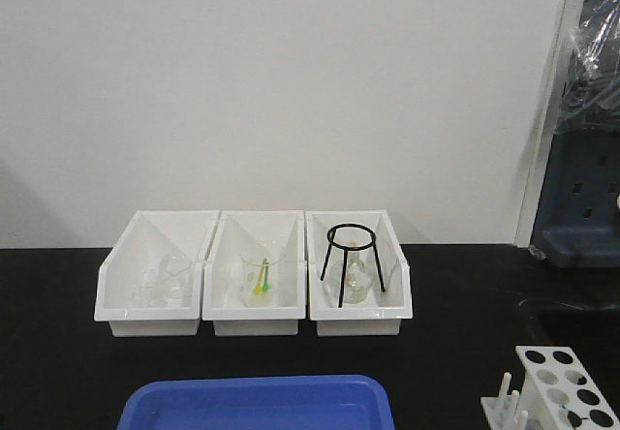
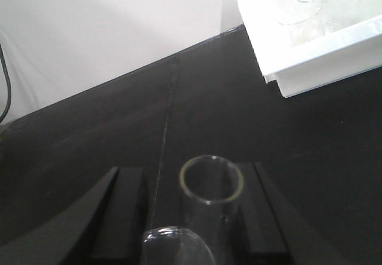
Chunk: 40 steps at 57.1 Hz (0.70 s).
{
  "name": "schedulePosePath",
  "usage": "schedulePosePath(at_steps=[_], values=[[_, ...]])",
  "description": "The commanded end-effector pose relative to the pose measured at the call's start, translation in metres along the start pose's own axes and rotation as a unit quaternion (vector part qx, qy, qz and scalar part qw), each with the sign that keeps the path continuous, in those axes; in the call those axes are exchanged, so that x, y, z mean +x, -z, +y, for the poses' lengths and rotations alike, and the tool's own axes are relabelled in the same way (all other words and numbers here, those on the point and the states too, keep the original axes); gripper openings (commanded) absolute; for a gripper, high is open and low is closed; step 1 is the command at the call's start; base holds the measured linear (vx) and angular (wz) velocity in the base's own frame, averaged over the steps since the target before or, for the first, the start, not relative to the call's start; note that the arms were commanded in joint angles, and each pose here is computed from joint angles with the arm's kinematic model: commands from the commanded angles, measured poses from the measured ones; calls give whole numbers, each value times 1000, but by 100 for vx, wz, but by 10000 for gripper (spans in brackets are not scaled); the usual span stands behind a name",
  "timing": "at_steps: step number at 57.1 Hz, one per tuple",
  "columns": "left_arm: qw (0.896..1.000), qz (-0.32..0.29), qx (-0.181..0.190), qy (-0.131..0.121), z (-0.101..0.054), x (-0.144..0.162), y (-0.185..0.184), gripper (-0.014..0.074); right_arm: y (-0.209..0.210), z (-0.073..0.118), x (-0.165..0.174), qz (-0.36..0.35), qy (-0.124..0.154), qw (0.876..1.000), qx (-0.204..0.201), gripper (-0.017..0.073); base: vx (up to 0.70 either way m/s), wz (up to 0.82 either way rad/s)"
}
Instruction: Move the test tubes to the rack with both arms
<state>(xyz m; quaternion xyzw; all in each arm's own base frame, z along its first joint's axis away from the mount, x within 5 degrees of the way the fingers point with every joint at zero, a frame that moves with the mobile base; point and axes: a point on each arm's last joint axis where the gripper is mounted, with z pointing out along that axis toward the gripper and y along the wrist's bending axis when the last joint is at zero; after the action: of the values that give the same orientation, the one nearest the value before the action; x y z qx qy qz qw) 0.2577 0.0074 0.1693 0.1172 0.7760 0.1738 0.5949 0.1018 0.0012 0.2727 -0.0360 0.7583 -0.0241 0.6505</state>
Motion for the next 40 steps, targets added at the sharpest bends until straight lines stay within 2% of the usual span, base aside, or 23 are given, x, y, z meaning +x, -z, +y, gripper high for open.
schedulePosePath(at_steps=[1,13,37,40], values=[[998,-62,-33,10,9,-19,0,375,0,-1,-18,-54,4,999,1,495,0,0],[998,-62,-33,10,9,-19,0,286,0,-1,-19,-55,4,998,0,495,0,0],[997,-65,-38,14,11,-21,1,-8,0,-1,-19,-56,4,998,0,495,0,0],[997,-71,-41,16,12,-23,2,-6,0,-1,-19,-57,4,998,0,495,0,0]])
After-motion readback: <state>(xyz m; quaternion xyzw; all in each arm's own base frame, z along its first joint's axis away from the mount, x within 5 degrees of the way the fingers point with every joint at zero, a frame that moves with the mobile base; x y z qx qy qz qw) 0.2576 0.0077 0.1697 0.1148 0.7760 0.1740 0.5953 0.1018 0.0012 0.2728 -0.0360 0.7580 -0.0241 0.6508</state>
